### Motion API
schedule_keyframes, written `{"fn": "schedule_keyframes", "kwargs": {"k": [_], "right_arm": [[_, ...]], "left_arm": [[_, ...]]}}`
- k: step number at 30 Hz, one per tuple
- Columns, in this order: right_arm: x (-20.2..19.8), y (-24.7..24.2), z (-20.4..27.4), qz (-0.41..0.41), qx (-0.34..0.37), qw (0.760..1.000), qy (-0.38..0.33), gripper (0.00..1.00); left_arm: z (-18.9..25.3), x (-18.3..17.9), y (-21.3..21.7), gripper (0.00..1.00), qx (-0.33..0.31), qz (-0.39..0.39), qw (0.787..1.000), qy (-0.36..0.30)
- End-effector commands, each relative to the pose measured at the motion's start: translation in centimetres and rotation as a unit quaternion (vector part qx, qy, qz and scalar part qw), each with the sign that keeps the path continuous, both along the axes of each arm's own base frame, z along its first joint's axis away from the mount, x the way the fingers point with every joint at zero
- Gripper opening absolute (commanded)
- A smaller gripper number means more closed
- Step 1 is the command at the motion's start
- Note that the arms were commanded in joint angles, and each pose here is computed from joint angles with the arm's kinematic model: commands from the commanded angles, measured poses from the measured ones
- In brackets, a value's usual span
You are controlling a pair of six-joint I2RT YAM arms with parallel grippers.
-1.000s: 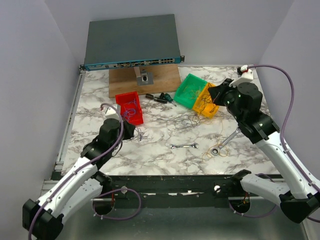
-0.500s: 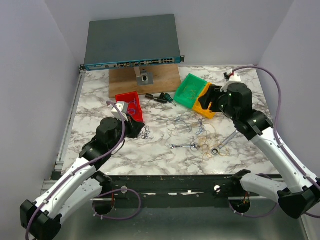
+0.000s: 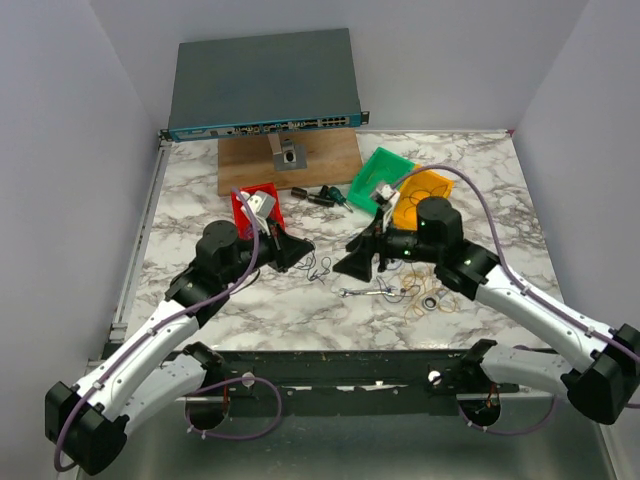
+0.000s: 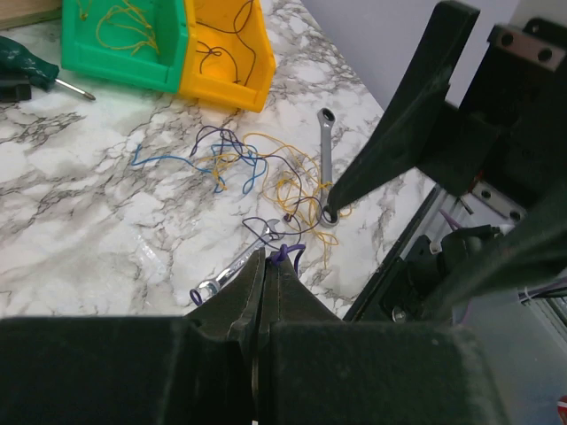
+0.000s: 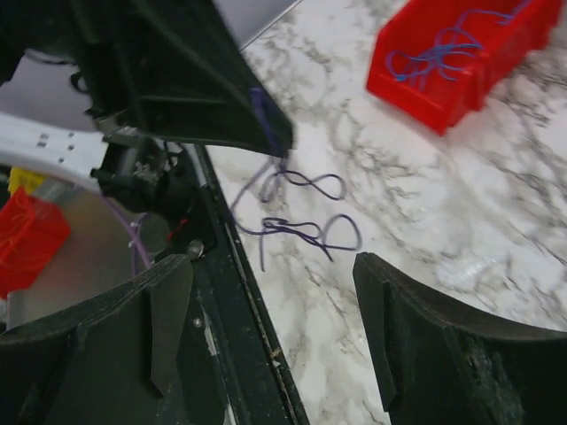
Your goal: Untangle the cables
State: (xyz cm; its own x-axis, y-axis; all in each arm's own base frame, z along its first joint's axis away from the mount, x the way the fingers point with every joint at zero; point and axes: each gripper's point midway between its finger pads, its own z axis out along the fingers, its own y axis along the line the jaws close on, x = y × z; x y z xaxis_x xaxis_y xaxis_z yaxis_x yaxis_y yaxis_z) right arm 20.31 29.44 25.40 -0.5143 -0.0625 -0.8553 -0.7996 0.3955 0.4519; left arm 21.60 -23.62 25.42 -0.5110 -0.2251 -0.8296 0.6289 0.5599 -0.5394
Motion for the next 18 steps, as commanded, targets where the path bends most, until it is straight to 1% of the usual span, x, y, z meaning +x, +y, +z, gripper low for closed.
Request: {"fn": "schedule_keyframes", "kwargs": {"k": [1,2,3,5,7,11,12,13,15,17,18], "right_arm": [[-2.2,3.8,0.4,0.073,0.003,0.996,-0.059,0.86],[-2.2,4.2,0.0,0.070,-0.003,0.996,-0.059,0.92],[-1.9,4.5,-0.5,0.063,-0.011,0.996,-0.055,0.96],[-1.1,5.2,-0.6,0.049,-0.007,0.997,-0.061,0.99],[-0.5,5.6,-1.0,0.030,-0.012,0.998,-0.060,0.99],[0.4,6.2,-1.3,0.005,-0.002,0.998,-0.063,0.92],[0.6,6.2,-1.2,-0.003,0.004,0.998,-0.065,0.87],[0.8,6.3,-1.1,-0.009,0.008,0.998,-0.067,0.78],[0.8,6.4,-0.9,-0.009,0.015,0.997,-0.069,0.53],[0.7,6.6,-0.7,-0.003,0.021,0.997,-0.069,0.41],[0.6,6.6,-0.6,-0.001,0.023,0.997,-0.068,0.28]], "left_arm": [[2.4,-0.7,-1.7,0.00,-0.034,-0.051,0.998,-0.009],[2.4,-0.7,-1.9,0.00,-0.036,-0.052,0.998,-0.007],[2.5,-0.7,-2.1,0.00,-0.038,-0.056,0.998,-0.006],[2.6,-0.7,-2.3,0.00,-0.040,-0.061,0.997,-0.005],[2.7,-0.8,-2.6,0.00,-0.043,-0.067,0.997,-0.002],[2.9,-1.0,-3.1,0.00,-0.056,-0.080,0.995,0.006],[2.9,-1.0,-3.3,0.00,-0.060,-0.084,0.995,0.009],[3.0,-1.1,-3.5,0.00,-0.064,-0.089,0.994,0.011],[3.0,-1.3,-3.7,0.00,-0.070,-0.097,0.993,0.016],[2.9,-1.4,-3.9,0.00,-0.074,-0.102,0.992,0.020],[2.9,-1.4,-4.0,0.00,-0.075,-0.104,0.992,0.021]]}}
